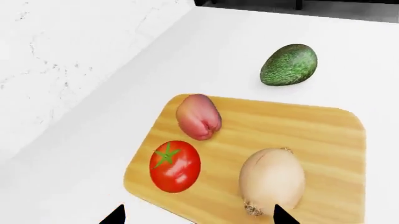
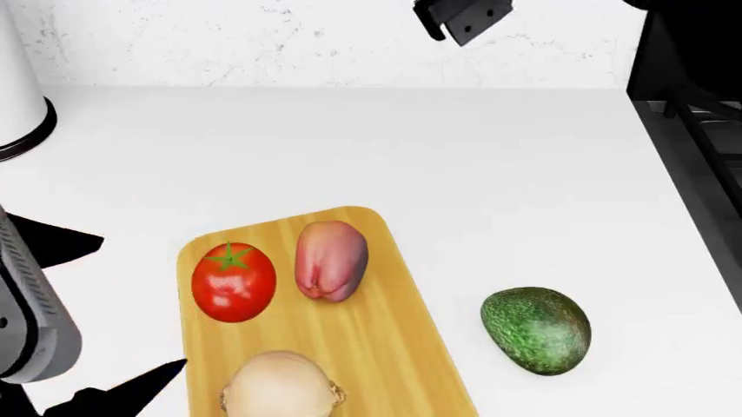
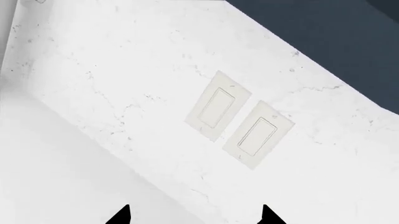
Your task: Place the avocado, onion, tomato and bell pepper on the cutting board.
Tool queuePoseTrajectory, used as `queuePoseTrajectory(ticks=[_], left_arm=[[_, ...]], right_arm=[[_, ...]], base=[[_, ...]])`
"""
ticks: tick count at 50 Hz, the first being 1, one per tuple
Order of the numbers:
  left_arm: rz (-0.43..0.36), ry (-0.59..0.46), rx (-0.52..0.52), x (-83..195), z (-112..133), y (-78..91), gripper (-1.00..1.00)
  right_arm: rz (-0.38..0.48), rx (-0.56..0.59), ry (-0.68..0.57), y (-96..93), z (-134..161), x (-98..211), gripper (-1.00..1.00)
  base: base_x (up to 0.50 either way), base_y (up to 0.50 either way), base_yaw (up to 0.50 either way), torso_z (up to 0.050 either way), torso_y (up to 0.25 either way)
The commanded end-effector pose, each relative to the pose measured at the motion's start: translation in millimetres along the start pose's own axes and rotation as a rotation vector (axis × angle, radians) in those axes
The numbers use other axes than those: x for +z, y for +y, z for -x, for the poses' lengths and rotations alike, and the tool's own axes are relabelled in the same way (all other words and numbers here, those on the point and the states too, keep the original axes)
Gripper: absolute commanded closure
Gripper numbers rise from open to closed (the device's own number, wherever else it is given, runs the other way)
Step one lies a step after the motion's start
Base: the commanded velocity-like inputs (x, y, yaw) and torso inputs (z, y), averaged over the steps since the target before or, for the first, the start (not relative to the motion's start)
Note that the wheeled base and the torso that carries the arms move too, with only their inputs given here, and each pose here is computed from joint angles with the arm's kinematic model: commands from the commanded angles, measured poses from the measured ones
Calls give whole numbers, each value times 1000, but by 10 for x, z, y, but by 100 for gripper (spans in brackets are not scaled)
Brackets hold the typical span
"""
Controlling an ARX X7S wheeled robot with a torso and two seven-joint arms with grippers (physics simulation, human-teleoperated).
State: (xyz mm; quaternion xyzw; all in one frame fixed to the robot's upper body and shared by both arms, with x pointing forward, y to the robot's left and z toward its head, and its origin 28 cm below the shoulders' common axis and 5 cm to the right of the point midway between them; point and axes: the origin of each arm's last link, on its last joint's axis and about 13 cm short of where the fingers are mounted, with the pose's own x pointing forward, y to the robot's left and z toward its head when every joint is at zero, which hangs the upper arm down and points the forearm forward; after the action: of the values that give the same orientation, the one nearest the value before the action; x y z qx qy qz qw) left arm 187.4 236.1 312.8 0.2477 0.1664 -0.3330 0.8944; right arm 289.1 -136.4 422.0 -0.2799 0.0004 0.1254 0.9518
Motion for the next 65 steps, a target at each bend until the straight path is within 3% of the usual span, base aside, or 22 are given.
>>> queuePoseTrajectory(ticks=[1,13,25,39,65], left_arm=[[88,-89,208,-93,194,90,-100],[152,-213,399,-140,310,172,-100],[234,-358,612,-186,590,153,-100],[288,-400,685,-264,691,136,-100],[286,-424,747,-247,816,150,-100]], right_arm=[[67,16,70,-23,68,22,-100],[88,88,159,-43,63,11,-100],[142,175,237,-28,158,17,-100],[211,251,309,-46,211,2,-100],[246,376,410,51,48,-259,-100]], base=[[0,0,0,0,0],[0,0,0,0,0],[0,0,0,0,0],[0,0,0,0,0],[0,0,0,0,0]])
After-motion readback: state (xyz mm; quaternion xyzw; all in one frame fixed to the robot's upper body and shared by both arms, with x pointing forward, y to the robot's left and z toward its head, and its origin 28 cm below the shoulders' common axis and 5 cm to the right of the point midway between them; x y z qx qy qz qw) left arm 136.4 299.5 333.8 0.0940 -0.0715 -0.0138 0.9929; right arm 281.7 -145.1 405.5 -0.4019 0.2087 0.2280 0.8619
